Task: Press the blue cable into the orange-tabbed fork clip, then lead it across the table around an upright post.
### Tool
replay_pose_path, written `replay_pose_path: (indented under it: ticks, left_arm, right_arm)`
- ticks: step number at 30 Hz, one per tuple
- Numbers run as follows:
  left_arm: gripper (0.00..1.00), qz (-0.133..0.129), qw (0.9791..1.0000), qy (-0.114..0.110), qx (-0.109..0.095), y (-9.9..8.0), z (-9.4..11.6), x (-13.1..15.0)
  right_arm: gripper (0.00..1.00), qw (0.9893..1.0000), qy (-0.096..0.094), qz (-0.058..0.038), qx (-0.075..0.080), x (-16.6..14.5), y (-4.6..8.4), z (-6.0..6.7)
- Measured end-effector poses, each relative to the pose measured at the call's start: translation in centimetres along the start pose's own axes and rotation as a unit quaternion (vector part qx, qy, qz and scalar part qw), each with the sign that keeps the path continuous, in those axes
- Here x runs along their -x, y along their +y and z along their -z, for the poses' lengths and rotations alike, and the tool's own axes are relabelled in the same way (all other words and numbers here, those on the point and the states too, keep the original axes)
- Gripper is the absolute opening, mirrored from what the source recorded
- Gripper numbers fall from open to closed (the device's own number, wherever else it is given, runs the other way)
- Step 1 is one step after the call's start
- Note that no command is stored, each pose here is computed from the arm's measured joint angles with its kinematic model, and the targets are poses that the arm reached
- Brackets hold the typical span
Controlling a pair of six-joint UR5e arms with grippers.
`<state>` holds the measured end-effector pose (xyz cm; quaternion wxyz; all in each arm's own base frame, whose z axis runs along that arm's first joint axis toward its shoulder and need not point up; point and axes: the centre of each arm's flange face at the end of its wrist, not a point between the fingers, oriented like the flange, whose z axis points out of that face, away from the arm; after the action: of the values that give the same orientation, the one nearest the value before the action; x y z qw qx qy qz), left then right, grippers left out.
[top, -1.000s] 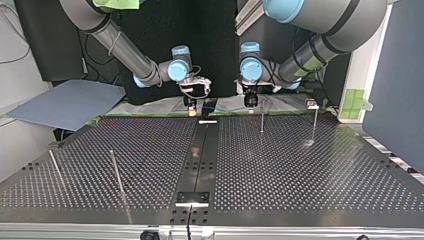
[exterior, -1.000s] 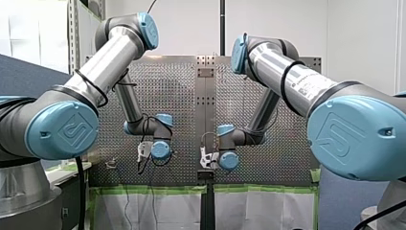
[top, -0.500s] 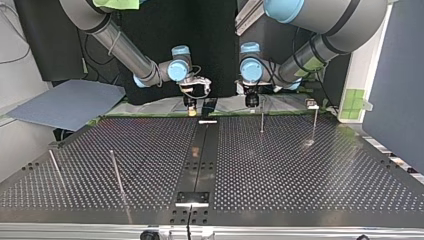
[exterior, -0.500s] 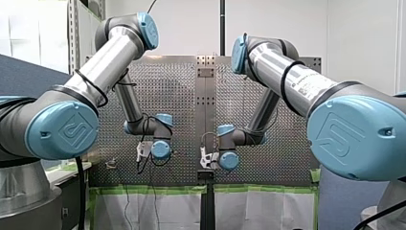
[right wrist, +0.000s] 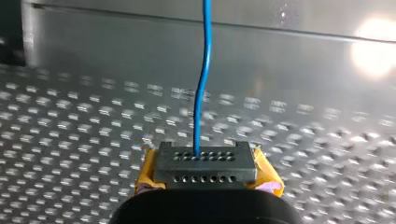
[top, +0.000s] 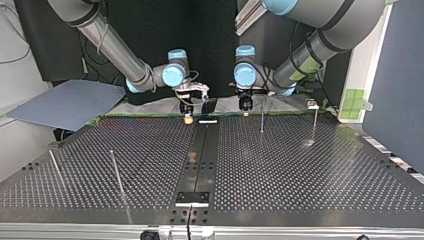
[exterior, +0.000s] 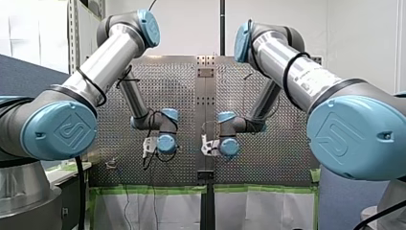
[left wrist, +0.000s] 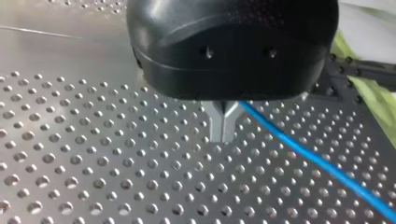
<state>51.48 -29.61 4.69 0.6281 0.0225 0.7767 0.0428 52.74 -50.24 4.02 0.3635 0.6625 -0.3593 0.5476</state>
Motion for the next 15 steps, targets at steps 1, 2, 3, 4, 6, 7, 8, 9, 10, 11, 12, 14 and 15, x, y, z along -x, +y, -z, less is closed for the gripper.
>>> replay_pose_path:
  ticks: [1,2,3,4,6,7,8,9,10,11,12,14,15]
  left_arm:
    - [0.00,0.001,1.0000,0.001,-0.001,-0.1,0.1,0.2]
    - [0.00,0.003,1.0000,0.001,-0.002,-0.1,0.2,0.6]
    - [0.00,0.005,1.0000,0.001,-0.003,-0.2,0.4,1.0]
    - [0.00,0.007,1.0000,0.000,-0.004,-0.3,0.5,1.3]
    - [0.00,0.012,0.9999,-0.001,-0.006,-0.4,0.8,2.1]
    - [0.00,0.014,0.9999,-0.002,-0.007,-0.4,1.0,2.5]
    - [0.00,0.017,0.9998,-0.003,-0.007,-0.5,1.1,2.9]
    - [0.00,0.021,0.9997,-0.004,-0.008,-0.5,1.3,3.4]
    - [0.00,0.024,0.9997,-0.005,-0.009,-0.5,1.4,3.8]
    - [0.00,0.027,0.9996,-0.006,-0.009,-0.6,1.6,4.2]
    - [0.00,0.032,0.9994,-0.008,-0.010,-0.6,1.7,4.8]
    - [0.00,0.039,0.9991,-0.013,-0.011,-0.7,2.0,5.7]
    - [0.00,0.044,0.9988,-0.016,-0.012,-0.7,2.1,6.3]
  right_arm:
    - [0.00,1.0000,0.002,-0.0002,0.001,-0.5,0.1,0.0]
    - [0.00,1.0000,0.004,-0.0004,0.001,-1.2,0.2,0.0]
    - [0.00,1.0000,0.005,-0.0005,0.002,-1.7,0.3,0.1]
    - [0.00,1.0000,0.006,-0.0007,0.002,-2.2,0.4,0.1]
    - [0.00,0.9999,0.011,-0.0013,0.002,-3.5,0.5,0.2]
    - [0.00,0.9999,0.012,-0.0015,0.003,-4.0,0.5,0.3]
    - [0.00,0.9999,0.014,-0.0017,0.003,-4.7,0.5,0.4]
    - [0.00,0.9999,0.016,-0.0019,0.003,-5.2,0.5,0.5]
    - [0.00,0.9998,0.018,-0.0022,0.003,-5.7,0.4,0.6]
    - [0.00,0.9998,0.019,-0.0026,0.002,-6.3,0.4,0.7]
    - [0.00,0.9998,0.021,-0.0028,0.002,-6.7,0.4,0.8]
    - [0.00,0.9997,0.023,-0.0035,0.002,-7.7,0.3,1.0]
    - [0.00,0.9997,0.024,-0.0037,0.003,-8.2,0.3,1.1]
